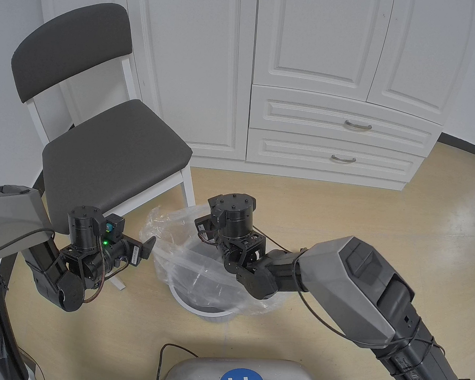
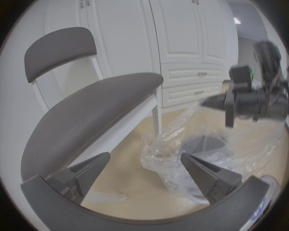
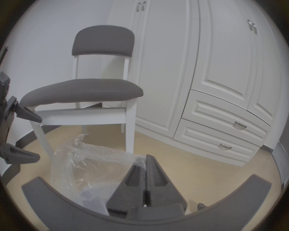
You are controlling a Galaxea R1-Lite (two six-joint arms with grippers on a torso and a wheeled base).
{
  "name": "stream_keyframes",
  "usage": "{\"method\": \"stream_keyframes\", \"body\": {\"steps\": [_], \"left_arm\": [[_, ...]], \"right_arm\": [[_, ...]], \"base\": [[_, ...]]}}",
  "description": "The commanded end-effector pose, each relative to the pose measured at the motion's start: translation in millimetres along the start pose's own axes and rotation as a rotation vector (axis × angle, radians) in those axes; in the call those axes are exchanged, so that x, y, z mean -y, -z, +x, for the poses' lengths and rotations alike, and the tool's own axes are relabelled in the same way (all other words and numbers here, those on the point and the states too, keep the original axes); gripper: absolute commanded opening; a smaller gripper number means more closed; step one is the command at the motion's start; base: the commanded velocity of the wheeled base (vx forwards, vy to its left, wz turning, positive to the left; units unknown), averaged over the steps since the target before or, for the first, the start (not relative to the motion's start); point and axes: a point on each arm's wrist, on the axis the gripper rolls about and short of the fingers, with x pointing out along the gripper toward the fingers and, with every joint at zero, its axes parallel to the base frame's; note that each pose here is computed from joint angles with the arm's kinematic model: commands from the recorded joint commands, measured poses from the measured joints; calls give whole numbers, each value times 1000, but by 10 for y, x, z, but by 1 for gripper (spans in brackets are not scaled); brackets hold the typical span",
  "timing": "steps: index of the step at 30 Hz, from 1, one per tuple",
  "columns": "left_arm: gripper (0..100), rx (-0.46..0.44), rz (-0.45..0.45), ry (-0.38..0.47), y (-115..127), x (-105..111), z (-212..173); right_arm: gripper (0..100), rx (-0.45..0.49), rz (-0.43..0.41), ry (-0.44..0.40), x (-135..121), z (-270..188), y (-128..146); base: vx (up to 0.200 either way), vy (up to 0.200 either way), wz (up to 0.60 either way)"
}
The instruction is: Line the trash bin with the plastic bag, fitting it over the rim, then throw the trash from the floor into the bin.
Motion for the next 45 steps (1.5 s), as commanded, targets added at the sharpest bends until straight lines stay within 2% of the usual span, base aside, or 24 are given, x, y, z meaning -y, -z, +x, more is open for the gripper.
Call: {"method": "stream_keyframes", "body": {"steps": [1,7,16,17,20,23,26,29,34,39,42,45], "left_arm": [[100,61,-47,21,-69,102,15],[100,60,-58,37,-51,159,17],[100,42,-52,66,-9,135,-16],[100,34,-51,64,3,127,-17],[100,24,-46,55,30,103,0],[100,19,-45,40,45,46,27],[100,3,-45,28,99,14,70],[100,-21,-35,32,157,24,96],[100,-126,49,13,350,-93,145],[100,-193,68,-12,651,-16,527],[100,-170,71,-55,728,19,847],[100,-126,62,-69,686,13,1019]], "right_arm": [[0,22,23,59,68,110,142],[0,34,32,131,399,143,-26],[0,-103,-35,79,691,-401,-112],[0,-136,-52,43,738,-569,-110],[0,-186,-78,15,814,-784,-98],[0,-197,-104,-6,894,-892,-114],[0,-182,-99,22,1007,-814,-132],[0,-154,-78,48,1025,-721,-153],[0,-136,-70,54,1025,-697,-161],[0,-121,-68,37,951,-760,-194],[0,-137,-79,15,885,-836,-167],[0,-167,-97,-14,807,-912,-83]], "base": [[0,0,0],[0,0,0],[0,0,0],[0,0,0],[0,0,0],[0,0,0],[0,0,0],[0,0,0],[0,0,0],[0,0,0],[0,0,0],[0,0,0]]}}
